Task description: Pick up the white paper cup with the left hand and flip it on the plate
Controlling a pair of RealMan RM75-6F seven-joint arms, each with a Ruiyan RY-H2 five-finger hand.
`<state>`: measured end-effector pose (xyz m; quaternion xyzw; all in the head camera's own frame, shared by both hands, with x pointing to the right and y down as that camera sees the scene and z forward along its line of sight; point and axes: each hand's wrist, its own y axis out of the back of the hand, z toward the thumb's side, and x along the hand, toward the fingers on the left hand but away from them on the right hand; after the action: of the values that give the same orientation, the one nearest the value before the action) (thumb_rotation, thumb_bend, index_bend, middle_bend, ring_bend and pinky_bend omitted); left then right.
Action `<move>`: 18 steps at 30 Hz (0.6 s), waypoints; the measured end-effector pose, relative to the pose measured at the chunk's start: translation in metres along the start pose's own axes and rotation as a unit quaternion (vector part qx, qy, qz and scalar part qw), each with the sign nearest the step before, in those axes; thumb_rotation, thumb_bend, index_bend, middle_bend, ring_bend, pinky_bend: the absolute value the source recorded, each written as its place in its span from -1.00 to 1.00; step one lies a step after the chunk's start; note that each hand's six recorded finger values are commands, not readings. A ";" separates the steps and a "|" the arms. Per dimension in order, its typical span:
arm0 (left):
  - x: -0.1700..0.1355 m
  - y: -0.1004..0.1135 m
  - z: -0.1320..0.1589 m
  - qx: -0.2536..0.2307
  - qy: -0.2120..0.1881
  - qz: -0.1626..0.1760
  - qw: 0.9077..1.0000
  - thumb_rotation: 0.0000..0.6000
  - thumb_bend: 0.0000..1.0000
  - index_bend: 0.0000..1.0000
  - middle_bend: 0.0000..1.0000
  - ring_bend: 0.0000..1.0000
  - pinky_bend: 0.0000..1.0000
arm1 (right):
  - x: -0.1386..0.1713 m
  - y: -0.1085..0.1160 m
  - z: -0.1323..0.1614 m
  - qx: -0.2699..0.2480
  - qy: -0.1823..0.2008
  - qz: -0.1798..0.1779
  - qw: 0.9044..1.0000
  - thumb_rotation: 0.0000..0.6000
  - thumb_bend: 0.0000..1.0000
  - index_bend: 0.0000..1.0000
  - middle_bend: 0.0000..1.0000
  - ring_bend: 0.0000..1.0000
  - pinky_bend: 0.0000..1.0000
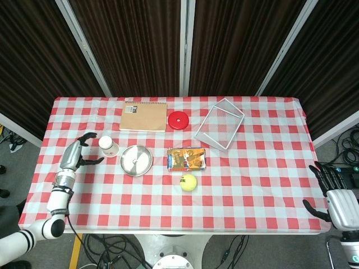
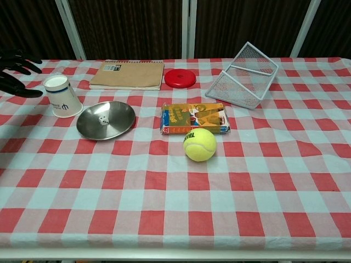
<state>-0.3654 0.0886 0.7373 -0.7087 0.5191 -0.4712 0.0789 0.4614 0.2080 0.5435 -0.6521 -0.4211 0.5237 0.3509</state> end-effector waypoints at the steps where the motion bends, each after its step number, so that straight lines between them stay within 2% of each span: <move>1: 0.004 -0.001 -0.004 -0.012 0.006 -0.004 1.000 1.00 -0.73 -0.65 -0.72 -0.78 -0.55 | 0.000 0.000 0.000 0.000 -0.001 0.000 1.000 1.00 -0.66 -1.00 -0.97 -1.00 -1.00; 5: 0.024 -0.003 -0.016 -0.032 0.024 -0.013 0.999 1.00 -0.74 -0.65 -0.72 -0.81 -0.59 | -0.002 0.001 0.002 0.002 -0.002 -0.001 1.000 1.00 -0.66 -1.00 -0.97 -1.00 -1.00; 10: 0.039 -0.015 -0.017 -0.052 0.033 -0.030 0.998 1.00 -0.74 -0.61 -0.71 -0.81 -0.59 | -0.004 0.000 0.004 0.003 -0.003 0.002 1.000 1.00 -0.66 -1.00 -0.97 -1.00 -1.00; 18: 0.050 -0.028 -0.008 -0.053 0.020 -0.037 0.998 1.00 -0.74 -0.43 -0.60 -0.77 -0.59 | -0.006 0.000 0.006 0.005 -0.004 0.004 1.000 1.00 -0.66 -1.00 -0.97 -1.00 -1.00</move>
<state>-0.3523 0.0636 0.7878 -0.7207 0.5183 -0.4602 0.0135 0.4549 0.2028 0.5445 -0.6500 -0.4175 0.5297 0.3502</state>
